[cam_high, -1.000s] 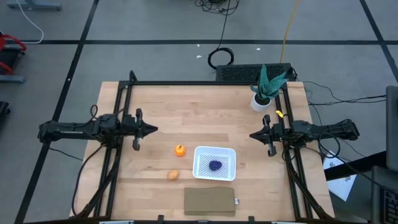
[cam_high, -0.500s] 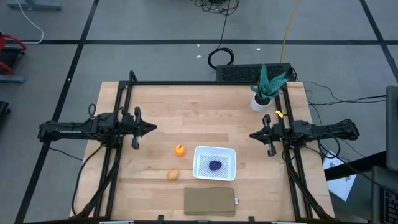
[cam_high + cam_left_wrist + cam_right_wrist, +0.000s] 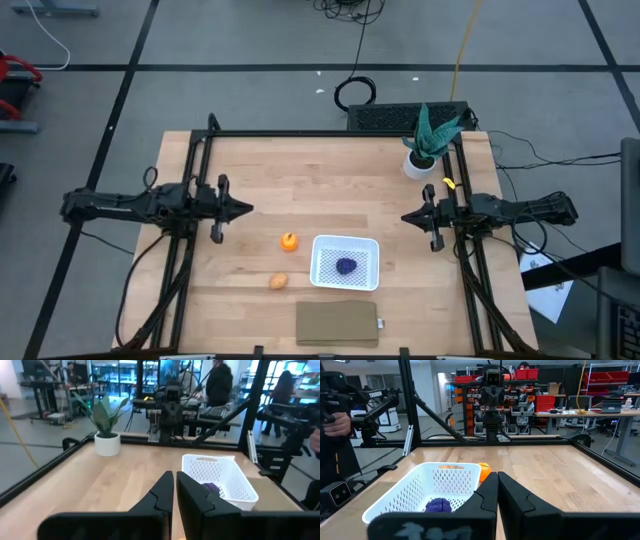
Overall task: Pick and placing Produce into tupperware
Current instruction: Put the orange into the white basket
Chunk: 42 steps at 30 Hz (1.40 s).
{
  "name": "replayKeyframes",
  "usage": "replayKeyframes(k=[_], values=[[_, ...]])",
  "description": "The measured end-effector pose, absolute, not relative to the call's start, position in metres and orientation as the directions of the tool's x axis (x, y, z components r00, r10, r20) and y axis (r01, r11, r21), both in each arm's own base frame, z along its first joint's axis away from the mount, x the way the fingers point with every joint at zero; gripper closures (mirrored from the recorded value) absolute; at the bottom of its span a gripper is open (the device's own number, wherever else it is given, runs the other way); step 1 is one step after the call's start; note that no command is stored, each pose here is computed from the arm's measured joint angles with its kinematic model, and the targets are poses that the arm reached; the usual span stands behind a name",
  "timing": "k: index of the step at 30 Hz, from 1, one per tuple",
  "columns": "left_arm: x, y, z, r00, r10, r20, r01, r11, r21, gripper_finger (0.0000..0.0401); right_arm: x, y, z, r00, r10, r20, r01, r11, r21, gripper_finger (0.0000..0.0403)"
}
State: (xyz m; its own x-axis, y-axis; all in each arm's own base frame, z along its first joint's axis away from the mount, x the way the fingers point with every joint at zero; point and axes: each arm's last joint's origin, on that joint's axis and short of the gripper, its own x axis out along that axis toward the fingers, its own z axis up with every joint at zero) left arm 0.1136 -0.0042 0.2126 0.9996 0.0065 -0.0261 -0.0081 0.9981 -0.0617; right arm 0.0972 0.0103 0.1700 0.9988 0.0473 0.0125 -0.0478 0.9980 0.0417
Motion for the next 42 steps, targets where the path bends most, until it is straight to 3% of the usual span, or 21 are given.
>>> replayKeyframes(k=[8, 23, 29, 42], values=[[0.132, -0.012, 0.235, 0.996, 0.017, -0.088, -0.022, 0.999, -0.049, 0.0378, 0.097, 0.010, 0.170, 0.999, 0.047, 0.012, -0.048, 0.998, 0.045, 0.0403], [0.175, -0.027, 0.279, 0.941, -0.010, -0.339, -0.008, 0.999, -0.050, 0.0378, 0.097, 0.010, 0.170, 0.999, 0.047, 0.012, -0.047, 0.998, 0.042, 0.0403], [0.191, -0.030, 0.292, 0.933, -0.008, -0.359, -0.028, 0.995, -0.094, 0.0377, 0.097, 0.010, 0.170, 0.999, 0.047, 0.012, -0.047, 0.998, 0.042, 0.0403], [0.227, -0.037, 0.280, 0.792, -0.002, -0.610, -0.056, 0.996, -0.076, 0.0378, 0.097, 0.010, 0.170, 0.999, 0.047, 0.011, -0.047, 0.998, 0.042, 0.0403]])
